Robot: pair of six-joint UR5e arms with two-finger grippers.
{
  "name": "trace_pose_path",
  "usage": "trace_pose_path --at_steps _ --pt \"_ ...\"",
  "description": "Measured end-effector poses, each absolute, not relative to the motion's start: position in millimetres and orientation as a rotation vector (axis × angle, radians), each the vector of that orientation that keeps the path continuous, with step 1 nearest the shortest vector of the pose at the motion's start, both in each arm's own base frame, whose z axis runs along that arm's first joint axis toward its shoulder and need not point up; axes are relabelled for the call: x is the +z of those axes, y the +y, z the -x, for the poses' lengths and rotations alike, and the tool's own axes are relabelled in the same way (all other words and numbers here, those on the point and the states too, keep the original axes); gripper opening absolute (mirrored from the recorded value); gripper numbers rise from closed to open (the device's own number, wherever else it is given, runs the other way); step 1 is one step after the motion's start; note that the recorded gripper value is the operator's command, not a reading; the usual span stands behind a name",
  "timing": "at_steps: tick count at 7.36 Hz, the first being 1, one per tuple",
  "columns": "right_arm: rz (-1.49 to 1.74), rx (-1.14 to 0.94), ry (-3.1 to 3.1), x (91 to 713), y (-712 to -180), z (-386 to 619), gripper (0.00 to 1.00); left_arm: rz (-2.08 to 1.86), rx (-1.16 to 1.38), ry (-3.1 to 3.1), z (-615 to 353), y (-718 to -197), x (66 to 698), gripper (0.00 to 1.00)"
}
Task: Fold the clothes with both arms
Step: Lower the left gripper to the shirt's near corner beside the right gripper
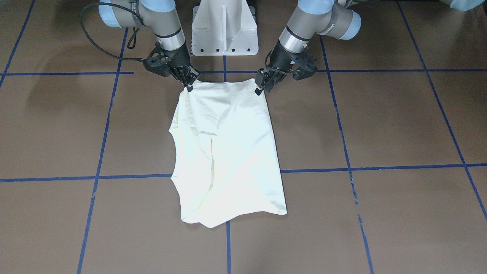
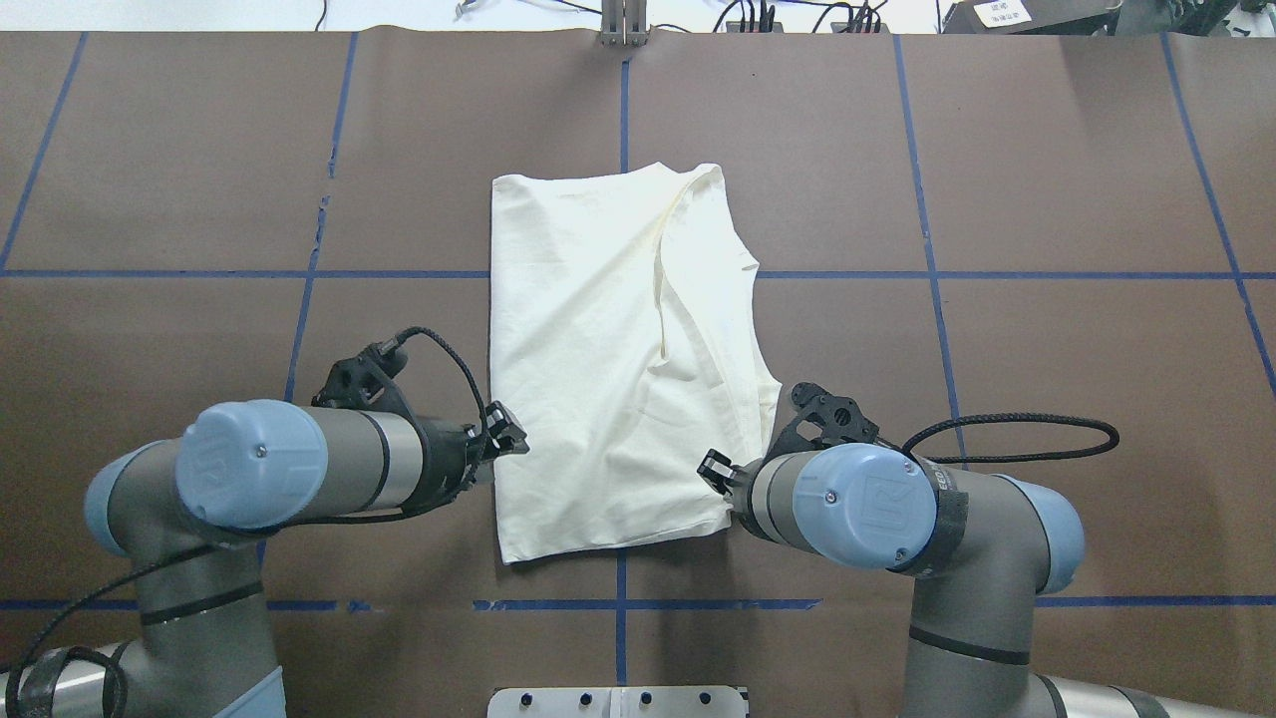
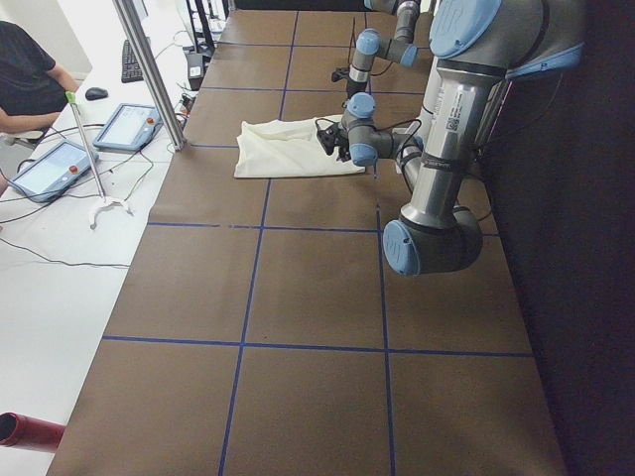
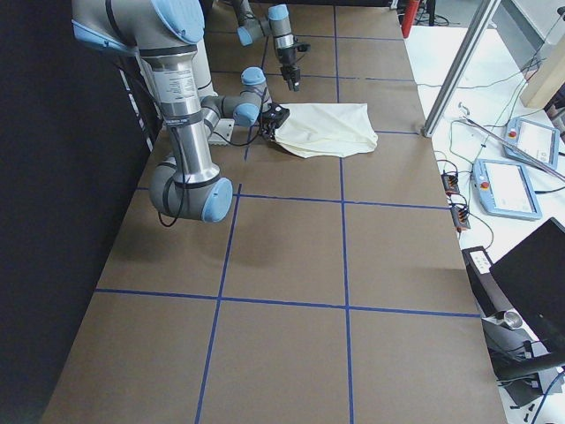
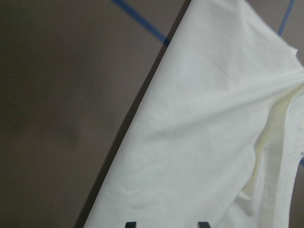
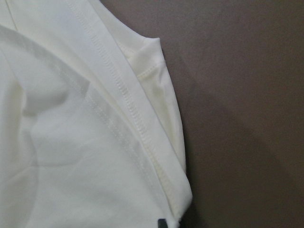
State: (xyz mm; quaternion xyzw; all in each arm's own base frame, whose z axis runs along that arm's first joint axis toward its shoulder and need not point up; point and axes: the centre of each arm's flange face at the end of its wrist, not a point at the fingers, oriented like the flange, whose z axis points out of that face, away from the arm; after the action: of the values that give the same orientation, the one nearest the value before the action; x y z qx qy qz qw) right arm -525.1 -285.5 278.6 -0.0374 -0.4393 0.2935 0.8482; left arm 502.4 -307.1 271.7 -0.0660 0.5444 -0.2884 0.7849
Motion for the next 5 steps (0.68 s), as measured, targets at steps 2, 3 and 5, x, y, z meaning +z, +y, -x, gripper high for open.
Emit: trace_pose_path --at_steps 2,3,5 --pt "0.081 0.617 -0.926 278.7 -284.7 525.3 0.0 0.183 -0.608 1.118 -522.1 -273.7 278.5 0.57" --pt "0.082 0.616 -0.926 278.5 -284.5 525.2 0.0 0.195 -0.6 1.103 -528.0 -264.2 281.9 0.55" --pt "0.082 0.616 -0.926 278.5 -284.4 525.2 0.0 0.203 -0.592 1.083 -534.4 -256.3 288.0 0.49"
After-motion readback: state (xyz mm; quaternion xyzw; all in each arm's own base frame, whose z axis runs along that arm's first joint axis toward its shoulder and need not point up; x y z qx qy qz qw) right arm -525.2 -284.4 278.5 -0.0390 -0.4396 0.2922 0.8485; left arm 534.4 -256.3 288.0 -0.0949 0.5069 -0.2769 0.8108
